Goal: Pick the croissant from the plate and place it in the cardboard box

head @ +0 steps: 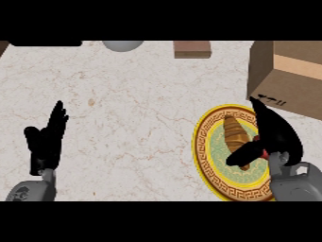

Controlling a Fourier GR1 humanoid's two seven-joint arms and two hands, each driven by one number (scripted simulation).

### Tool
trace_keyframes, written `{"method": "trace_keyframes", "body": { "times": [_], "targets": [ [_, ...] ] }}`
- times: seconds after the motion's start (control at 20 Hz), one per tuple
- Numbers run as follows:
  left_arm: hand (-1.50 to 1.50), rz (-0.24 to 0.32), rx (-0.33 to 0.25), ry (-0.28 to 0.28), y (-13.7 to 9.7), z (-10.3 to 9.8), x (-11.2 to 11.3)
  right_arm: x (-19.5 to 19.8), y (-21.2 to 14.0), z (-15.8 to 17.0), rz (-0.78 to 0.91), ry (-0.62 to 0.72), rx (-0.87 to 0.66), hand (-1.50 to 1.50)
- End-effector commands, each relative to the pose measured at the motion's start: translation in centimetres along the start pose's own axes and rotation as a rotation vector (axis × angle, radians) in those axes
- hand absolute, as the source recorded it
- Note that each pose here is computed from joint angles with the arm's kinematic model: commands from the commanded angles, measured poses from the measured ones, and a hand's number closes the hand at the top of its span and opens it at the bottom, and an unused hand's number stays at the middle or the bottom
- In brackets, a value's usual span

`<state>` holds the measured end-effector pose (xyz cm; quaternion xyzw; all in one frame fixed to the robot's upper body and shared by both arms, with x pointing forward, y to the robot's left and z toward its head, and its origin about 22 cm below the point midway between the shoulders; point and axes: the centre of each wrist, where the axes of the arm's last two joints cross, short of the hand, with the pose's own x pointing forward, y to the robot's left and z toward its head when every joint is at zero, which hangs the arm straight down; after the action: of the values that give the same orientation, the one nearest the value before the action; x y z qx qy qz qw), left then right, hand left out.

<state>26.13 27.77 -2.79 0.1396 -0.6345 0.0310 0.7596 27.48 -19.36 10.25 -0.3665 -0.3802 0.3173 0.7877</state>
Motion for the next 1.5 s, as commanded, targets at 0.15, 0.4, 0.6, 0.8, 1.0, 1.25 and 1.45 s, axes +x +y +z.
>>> {"method": "trace_keyframes", "body": {
  "times": [0.15,0.4,0.6,0.8,1.0,1.25,1.45],
  "targets": [
    [0.0,-0.001,-0.01,-0.01,-0.5,0.6,0.8,0.2,2.6,-3.2,0.043,0.123,0.036,-1.5],
    [0.0,-0.014,-0.002,-0.002,-0.2,0.8,-0.7,-1.1,3.1,-2.8,0.023,0.112,0.034,-1.5],
    [0.0,-0.005,-0.002,-0.004,-0.5,0.4,-0.6,1.7,2.1,-3.6,0.04,0.127,0.033,-1.5],
    [0.0,-0.002,-0.017,0.014,-0.2,-0.3,1.1,1.8,2.5,-4.2,0.02,0.114,0.041,-1.5],
    [0.0,-0.011,0.0,-0.005,0.9,0.1,-0.1,0.6,3.7,-5.4,0.039,0.099,0.055,1.5],
    [0.0,-0.008,0.002,0.003,0.5,-0.1,-0.1,0.0,4.1,-5.9,0.095,-0.018,-0.078,1.5],
    [0.0,-0.01,0.004,-0.012,1.9,0.8,-0.2,-0.5,4.8,-3.0,0.148,-0.116,-0.06,1.5]
  ]
}}
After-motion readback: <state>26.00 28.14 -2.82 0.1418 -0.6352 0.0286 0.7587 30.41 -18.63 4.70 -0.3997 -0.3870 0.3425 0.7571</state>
